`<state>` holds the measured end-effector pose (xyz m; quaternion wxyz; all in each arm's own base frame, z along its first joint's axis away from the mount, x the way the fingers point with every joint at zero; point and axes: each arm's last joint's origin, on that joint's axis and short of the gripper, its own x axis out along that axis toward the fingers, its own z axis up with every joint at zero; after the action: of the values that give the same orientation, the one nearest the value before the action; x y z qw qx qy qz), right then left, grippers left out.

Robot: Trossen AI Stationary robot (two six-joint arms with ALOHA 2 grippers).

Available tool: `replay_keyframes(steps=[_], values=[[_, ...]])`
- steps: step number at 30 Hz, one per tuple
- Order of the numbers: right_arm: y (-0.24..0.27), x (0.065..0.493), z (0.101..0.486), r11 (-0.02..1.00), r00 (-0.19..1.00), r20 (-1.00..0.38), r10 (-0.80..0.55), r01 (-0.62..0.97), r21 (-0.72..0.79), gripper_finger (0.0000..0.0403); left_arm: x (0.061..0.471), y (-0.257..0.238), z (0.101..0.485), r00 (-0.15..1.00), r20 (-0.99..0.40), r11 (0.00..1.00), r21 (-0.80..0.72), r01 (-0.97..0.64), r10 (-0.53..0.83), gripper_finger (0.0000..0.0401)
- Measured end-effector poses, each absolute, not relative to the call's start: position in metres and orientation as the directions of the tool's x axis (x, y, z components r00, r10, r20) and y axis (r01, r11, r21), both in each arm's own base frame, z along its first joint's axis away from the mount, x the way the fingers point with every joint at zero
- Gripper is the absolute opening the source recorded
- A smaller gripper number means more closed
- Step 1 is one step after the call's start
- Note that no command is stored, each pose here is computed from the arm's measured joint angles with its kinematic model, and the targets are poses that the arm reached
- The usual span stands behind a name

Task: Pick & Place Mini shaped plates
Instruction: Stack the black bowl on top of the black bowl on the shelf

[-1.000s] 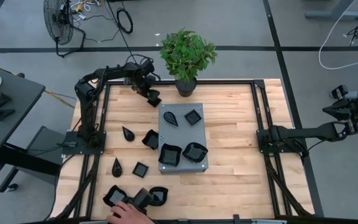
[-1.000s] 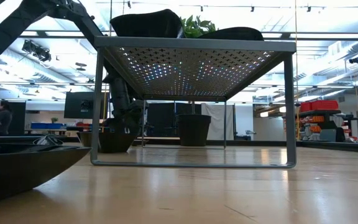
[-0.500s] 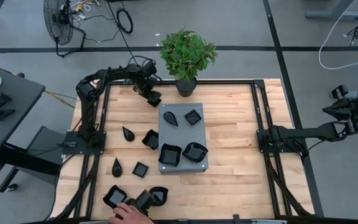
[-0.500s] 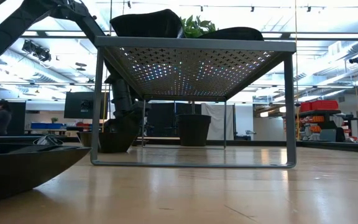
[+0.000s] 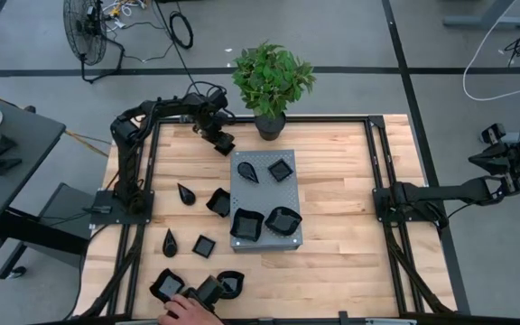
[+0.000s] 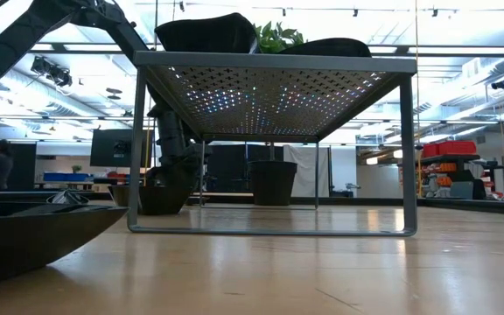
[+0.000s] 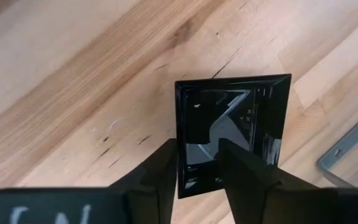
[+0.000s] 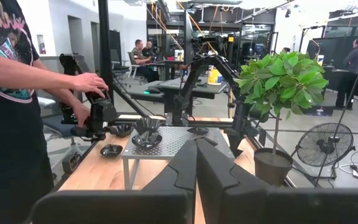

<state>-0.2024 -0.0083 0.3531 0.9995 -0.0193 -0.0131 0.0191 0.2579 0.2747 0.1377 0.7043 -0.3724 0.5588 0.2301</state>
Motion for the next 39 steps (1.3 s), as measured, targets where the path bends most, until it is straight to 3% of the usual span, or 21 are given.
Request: replay_keyframes(steps=[39], values=[[-0.0083,-0.2025,0.3532,0.999,0.999,0.026,0.039,-0.038,-0.039,0.0016,0.2577,0.2736,0.1390,0.294,-0.948,0.619,-0.306,-0.723,-0.125,0.0004]])
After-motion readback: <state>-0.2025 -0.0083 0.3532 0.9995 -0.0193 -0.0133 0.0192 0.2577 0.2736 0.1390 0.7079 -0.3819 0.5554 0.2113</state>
